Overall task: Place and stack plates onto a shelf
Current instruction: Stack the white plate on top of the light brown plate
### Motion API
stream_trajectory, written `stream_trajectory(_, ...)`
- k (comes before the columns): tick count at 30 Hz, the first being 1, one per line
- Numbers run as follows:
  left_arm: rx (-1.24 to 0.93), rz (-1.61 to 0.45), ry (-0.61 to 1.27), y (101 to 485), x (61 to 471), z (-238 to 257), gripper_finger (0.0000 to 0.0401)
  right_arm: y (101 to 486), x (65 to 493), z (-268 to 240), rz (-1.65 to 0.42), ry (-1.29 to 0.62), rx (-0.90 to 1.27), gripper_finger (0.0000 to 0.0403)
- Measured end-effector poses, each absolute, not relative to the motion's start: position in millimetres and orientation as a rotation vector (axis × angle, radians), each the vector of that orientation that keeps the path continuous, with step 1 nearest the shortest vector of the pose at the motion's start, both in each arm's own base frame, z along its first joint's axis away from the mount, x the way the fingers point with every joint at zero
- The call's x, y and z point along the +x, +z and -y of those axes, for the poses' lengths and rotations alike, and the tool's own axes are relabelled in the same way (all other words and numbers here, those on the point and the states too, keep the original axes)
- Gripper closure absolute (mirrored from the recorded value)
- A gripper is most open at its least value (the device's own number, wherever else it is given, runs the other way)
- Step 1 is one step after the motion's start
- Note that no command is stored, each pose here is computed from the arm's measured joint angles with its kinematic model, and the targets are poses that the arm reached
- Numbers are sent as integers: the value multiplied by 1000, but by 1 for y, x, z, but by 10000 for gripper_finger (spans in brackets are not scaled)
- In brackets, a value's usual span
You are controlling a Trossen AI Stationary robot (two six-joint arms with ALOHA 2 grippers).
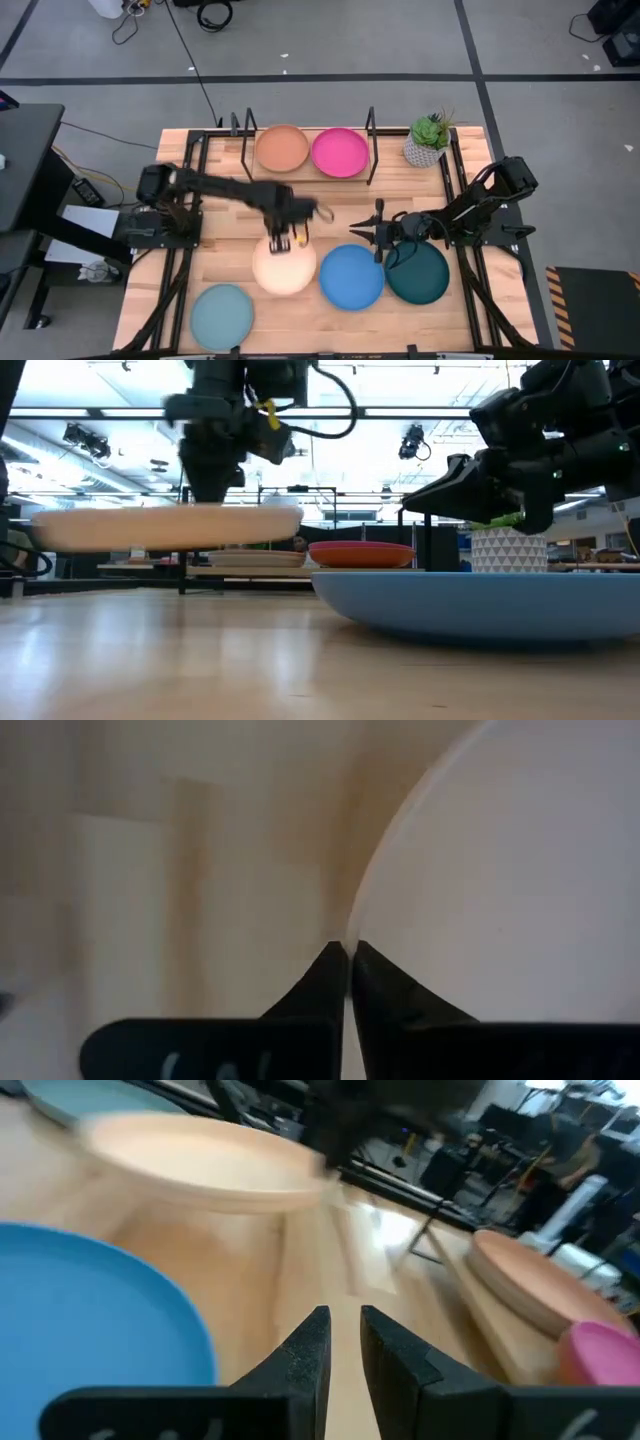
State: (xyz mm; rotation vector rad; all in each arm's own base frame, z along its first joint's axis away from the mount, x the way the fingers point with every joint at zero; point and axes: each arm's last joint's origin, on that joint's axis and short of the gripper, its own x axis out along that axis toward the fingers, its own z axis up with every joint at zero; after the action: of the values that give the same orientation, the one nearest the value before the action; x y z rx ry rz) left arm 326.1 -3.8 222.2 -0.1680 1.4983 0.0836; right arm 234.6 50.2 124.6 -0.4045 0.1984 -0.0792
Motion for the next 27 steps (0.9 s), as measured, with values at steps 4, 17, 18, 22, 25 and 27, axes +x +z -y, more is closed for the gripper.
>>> stream_trajectory(4, -195, -1434, 132, 238, 316, -48, 386, 123, 234, -53, -198, -12, -315, 338)
stream_trajectory(17, -16, -1215, 194, 306, 307, -153, 387, 120, 231, -63, -229, -1, -247, 338)
stream_trajectory(18, 7, -1214, 195, 308, 306, -162, 387, 121, 231, -63, -222, -12, -248, 338)
stream_trajectory(22, 47, -1231, 221, 307, 297, -202, 387, 123, 232, -60, -199, -33, -276, 338)
stream_trajectory(25, 46, -1230, 261, 299, 291, -229, 387, 125, 234, -55, -183, -51, -298, 338)
stream_trajectory(27, 54, -1223, 284, 293, 289, -244, 388, 126, 235, -52, -179, -67, -299, 338)
